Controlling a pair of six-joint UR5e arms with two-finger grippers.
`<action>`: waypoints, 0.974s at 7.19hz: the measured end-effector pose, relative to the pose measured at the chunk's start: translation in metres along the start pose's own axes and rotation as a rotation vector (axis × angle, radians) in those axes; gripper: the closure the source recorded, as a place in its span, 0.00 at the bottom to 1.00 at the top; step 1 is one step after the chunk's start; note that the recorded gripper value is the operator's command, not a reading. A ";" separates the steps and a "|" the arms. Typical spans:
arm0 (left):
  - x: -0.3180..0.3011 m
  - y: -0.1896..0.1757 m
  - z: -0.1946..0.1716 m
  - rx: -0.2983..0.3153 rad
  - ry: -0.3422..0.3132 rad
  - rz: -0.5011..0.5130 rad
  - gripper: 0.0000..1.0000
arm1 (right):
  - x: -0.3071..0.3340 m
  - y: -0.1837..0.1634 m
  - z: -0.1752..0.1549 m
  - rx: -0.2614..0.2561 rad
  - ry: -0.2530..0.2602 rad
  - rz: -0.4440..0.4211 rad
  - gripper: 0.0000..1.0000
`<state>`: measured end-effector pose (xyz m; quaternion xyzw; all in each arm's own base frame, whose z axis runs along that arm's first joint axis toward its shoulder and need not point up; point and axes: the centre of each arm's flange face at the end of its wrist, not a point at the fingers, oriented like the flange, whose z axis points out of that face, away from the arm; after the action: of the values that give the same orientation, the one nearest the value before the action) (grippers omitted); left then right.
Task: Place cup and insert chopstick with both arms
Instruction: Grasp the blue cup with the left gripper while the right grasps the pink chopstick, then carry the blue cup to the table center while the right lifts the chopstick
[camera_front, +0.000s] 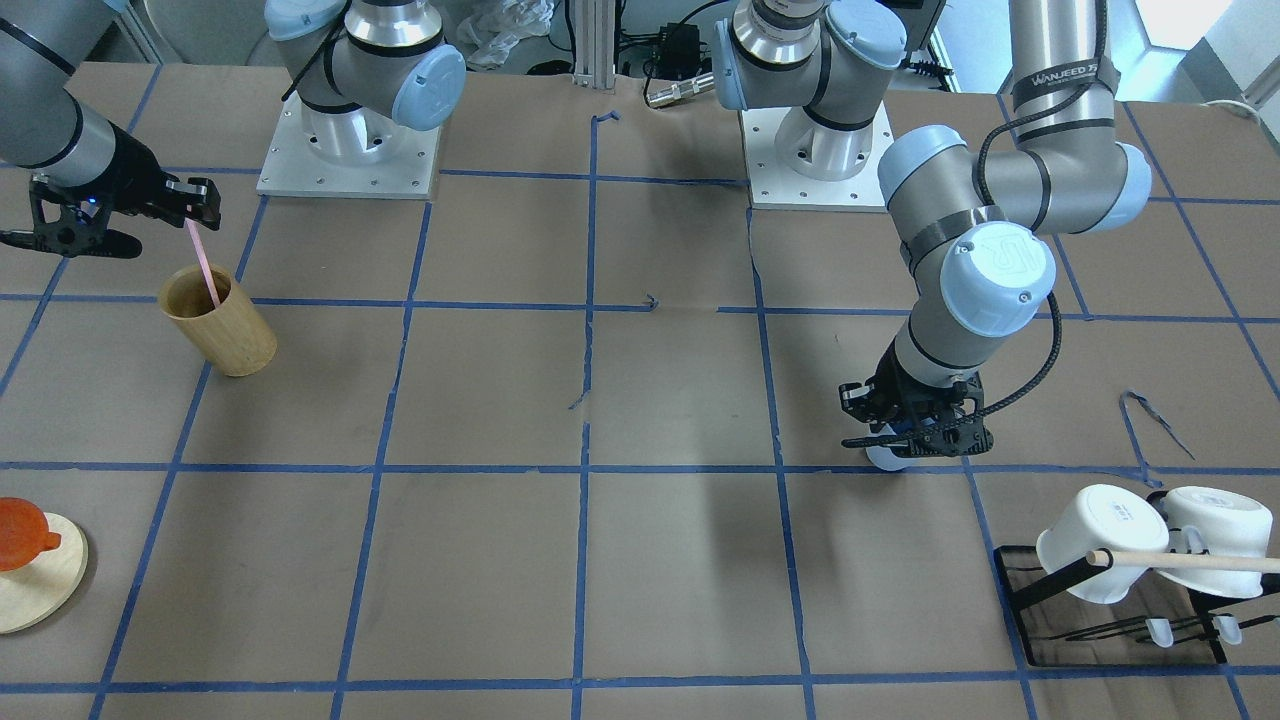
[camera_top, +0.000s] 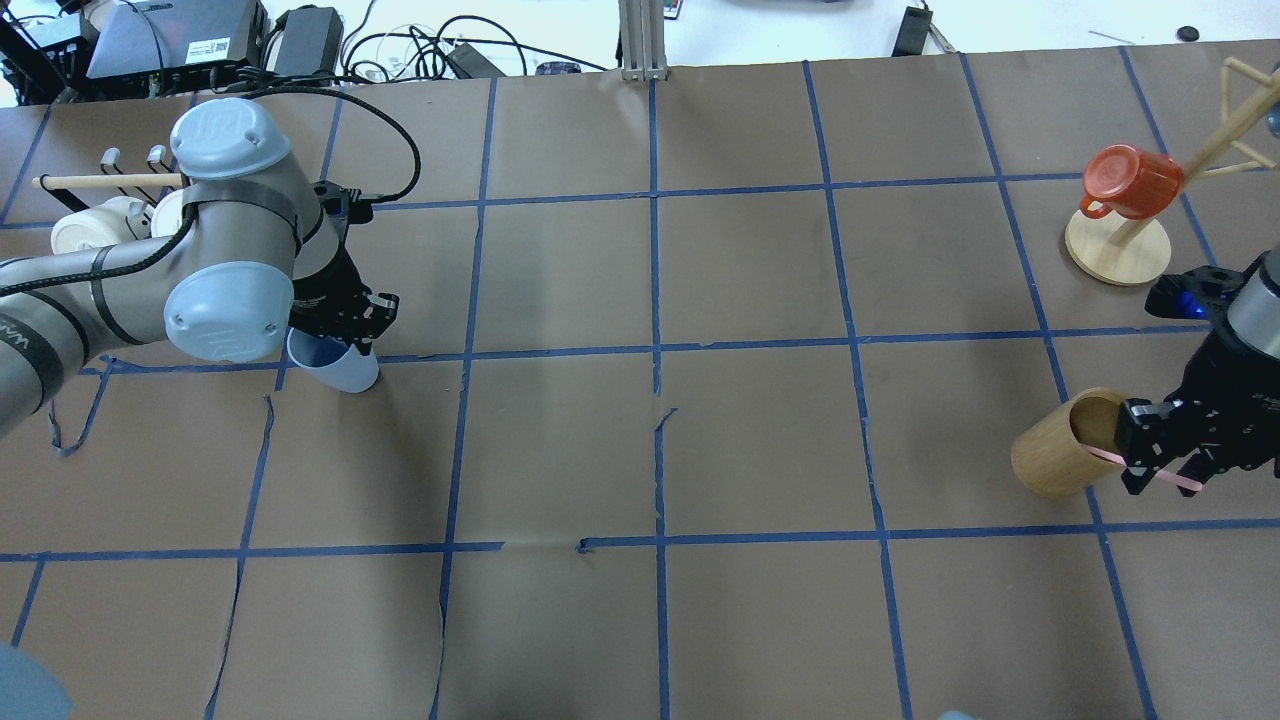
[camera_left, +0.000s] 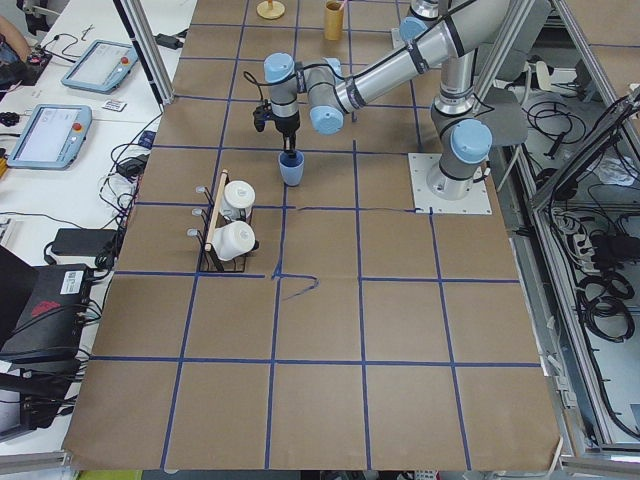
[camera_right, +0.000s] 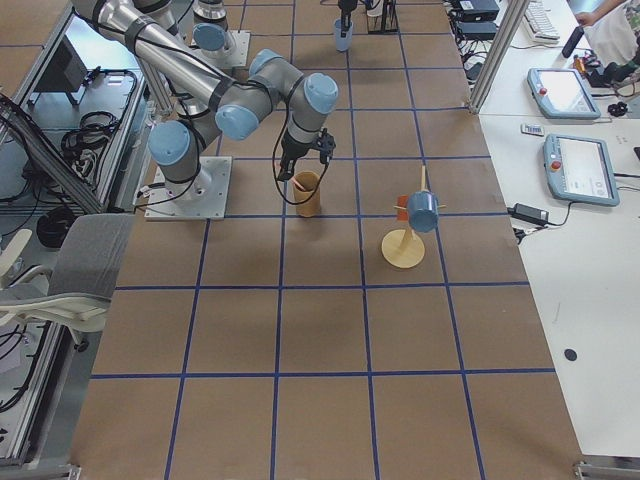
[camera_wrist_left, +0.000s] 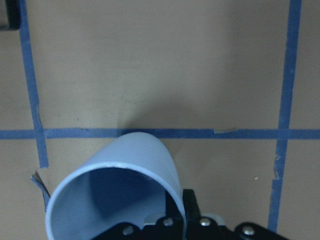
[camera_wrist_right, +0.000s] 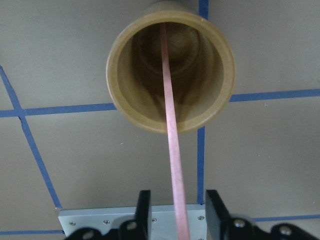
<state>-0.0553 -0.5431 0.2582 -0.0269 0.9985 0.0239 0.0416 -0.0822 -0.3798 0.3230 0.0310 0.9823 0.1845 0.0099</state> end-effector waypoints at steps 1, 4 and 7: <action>0.011 -0.002 -0.011 0.022 -0.002 -0.060 1.00 | 0.001 0.002 0.000 -0.016 0.008 -0.003 0.89; 0.096 -0.004 -0.044 0.081 0.018 -0.248 1.00 | 0.002 0.004 -0.006 -0.013 0.021 -0.003 0.90; 0.200 -0.001 -0.064 0.110 0.088 -0.428 1.00 | 0.003 0.008 -0.047 -0.003 -0.002 -0.007 0.93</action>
<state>-0.2598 -0.5575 0.3051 -0.2370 0.9706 -0.0410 0.0034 -0.0858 -0.3893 0.3693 0.0279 0.9821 0.1858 0.0118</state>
